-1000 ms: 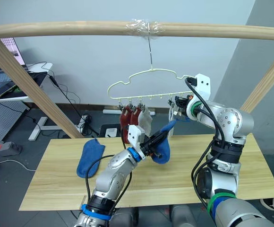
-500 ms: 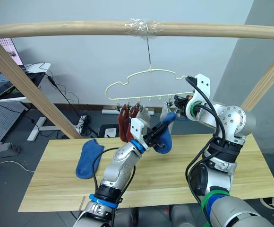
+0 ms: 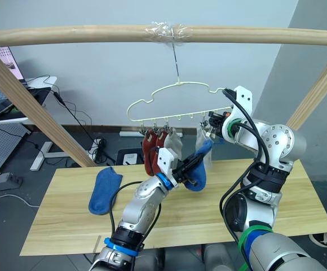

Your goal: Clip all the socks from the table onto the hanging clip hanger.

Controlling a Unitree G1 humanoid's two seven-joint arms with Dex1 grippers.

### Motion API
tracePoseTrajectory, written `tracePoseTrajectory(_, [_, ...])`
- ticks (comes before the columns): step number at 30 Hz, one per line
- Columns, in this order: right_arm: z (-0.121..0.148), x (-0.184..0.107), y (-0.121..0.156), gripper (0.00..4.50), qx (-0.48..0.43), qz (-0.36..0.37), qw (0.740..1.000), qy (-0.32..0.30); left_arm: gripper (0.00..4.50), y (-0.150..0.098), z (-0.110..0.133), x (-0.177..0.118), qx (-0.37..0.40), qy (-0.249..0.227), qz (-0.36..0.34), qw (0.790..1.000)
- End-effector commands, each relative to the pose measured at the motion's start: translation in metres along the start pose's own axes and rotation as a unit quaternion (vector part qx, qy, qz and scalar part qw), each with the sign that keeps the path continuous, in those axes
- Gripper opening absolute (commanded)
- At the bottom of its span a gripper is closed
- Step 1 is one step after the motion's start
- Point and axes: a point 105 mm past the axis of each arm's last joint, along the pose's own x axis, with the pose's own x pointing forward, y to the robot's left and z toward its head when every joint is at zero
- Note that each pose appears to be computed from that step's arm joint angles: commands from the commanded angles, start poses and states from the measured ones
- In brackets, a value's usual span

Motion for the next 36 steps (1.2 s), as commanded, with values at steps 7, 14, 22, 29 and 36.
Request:
tracePoseTrajectory(7, [0.005, -0.005, -0.006, 0.0, 0.006, -0.021, 1.0, -0.007, 0.03, 0.0, 0.016, 0.014, 0.022, -0.031, 0.004, 0.999])
tracePoseTrajectory(14, [0.0, -0.006, -0.007, 0.0, 0.001, -0.022, 1.0, -0.002, 0.03, 0.003, 0.021, 0.017, 0.03, -0.044, 0.009, 0.999])
tracePoseTrajectory(22, [-0.002, -0.005, -0.003, 0.0, 0.001, -0.018, 1.0, -0.002, 0.03, -0.003, 0.022, 0.026, 0.036, -0.047, -0.002, 0.998])
tracePoseTrajectory(29, [-0.004, -0.006, -0.001, 0.68, -0.005, -0.011, 1.0, -0.003, 0.0, -0.007, 0.026, 0.03, 0.034, -0.056, -0.01, 0.998])
tracePoseTrajectory(36, [-0.001, -0.013, -0.005, 3.23, -0.004, 0.001, 1.0, -0.017, 0.0, -0.02, 0.025, 0.027, 0.003, -0.041, -0.047, 0.998])
